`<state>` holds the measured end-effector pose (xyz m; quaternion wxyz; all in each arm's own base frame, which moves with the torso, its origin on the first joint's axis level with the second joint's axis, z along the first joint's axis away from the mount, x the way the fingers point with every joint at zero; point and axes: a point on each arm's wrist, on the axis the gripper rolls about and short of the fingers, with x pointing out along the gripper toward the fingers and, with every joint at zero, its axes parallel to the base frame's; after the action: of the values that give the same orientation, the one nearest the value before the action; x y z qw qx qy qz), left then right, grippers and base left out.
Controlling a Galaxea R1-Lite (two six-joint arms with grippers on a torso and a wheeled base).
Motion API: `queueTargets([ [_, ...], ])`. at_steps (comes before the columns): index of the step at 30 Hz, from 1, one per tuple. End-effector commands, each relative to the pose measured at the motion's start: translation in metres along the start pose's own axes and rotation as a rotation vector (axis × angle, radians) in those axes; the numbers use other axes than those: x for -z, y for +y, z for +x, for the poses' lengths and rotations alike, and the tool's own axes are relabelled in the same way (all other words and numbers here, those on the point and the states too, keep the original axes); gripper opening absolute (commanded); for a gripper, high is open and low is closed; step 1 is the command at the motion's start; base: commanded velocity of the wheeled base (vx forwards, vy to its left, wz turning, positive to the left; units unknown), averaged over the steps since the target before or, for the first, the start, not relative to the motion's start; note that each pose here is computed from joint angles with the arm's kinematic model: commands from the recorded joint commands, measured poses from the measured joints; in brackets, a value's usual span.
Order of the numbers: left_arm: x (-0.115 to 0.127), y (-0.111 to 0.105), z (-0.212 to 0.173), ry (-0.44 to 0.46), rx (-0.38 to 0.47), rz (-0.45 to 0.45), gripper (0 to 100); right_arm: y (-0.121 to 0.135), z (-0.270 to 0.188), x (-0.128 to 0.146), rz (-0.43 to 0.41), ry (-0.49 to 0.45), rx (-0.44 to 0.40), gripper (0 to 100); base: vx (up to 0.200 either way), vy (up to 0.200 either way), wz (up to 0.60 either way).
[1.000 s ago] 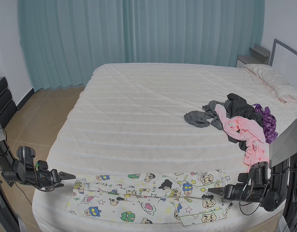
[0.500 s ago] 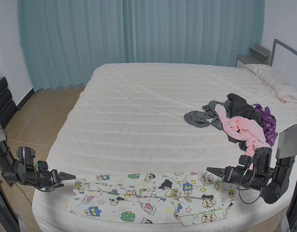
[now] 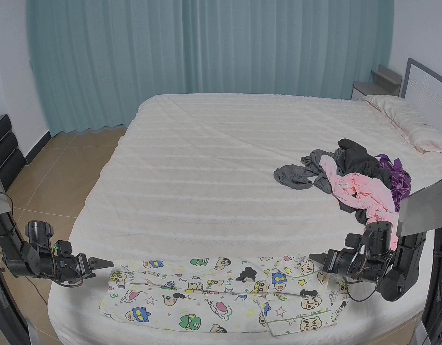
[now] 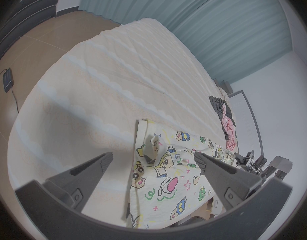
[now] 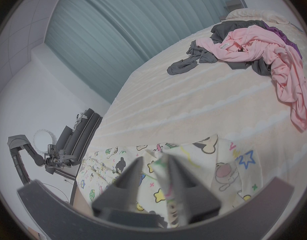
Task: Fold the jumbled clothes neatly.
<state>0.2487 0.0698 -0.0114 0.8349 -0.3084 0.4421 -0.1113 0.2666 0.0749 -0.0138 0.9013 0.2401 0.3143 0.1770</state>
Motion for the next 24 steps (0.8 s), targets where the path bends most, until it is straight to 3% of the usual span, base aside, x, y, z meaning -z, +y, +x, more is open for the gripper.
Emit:
queueTargets([
  [1, 0.0, 0.001, 0.001, 0.003, -0.001, -0.004, 100, 0.0, 0.005, -0.006, -0.007, -0.034, 0.001, 0, 0.0, 0.0, 0.0],
  [4, 0.0, 0.001, 0.001, 0.003, -0.001, -0.005, 100, 0.003, 0.006, -0.013, -0.012, -0.06, -0.01, 0, 0.0, 0.0, 0.0],
  [5, 0.0, 0.001, 0.001, 0.003, -0.001, -0.005, 100, 0.003, 0.006, -0.013, -0.012, -0.06, -0.01, 100, 0.0, 0.0, 0.0],
  [12, 0.0, 0.001, 0.001, 0.003, -0.001, -0.005, 100, -0.003, 0.007, -0.003, 0.003, -0.012, 0.022, 100, 0.0, 0.0, 0.0],
  [16, 0.0, 0.001, 0.001, 0.003, -0.001, -0.004, 100, -0.001, 0.005, -0.017, -0.007, -0.091, 0.03, 100, 0.0, 0.0, 0.0],
  [21, 0.0, 0.001, 0.001, 0.003, -0.001, -0.005, 100, 0.041, -0.001, -0.039, -0.072, -0.185, -0.08, 100, 0.0, 0.0, 0.0],
  [24, 0.0, 0.001, 0.001, 0.003, -0.001, -0.005, 100, 0.06, 0.011, -0.035, -0.091, -0.155, -0.096, 100, 0.0, 0.0, 0.0],
])
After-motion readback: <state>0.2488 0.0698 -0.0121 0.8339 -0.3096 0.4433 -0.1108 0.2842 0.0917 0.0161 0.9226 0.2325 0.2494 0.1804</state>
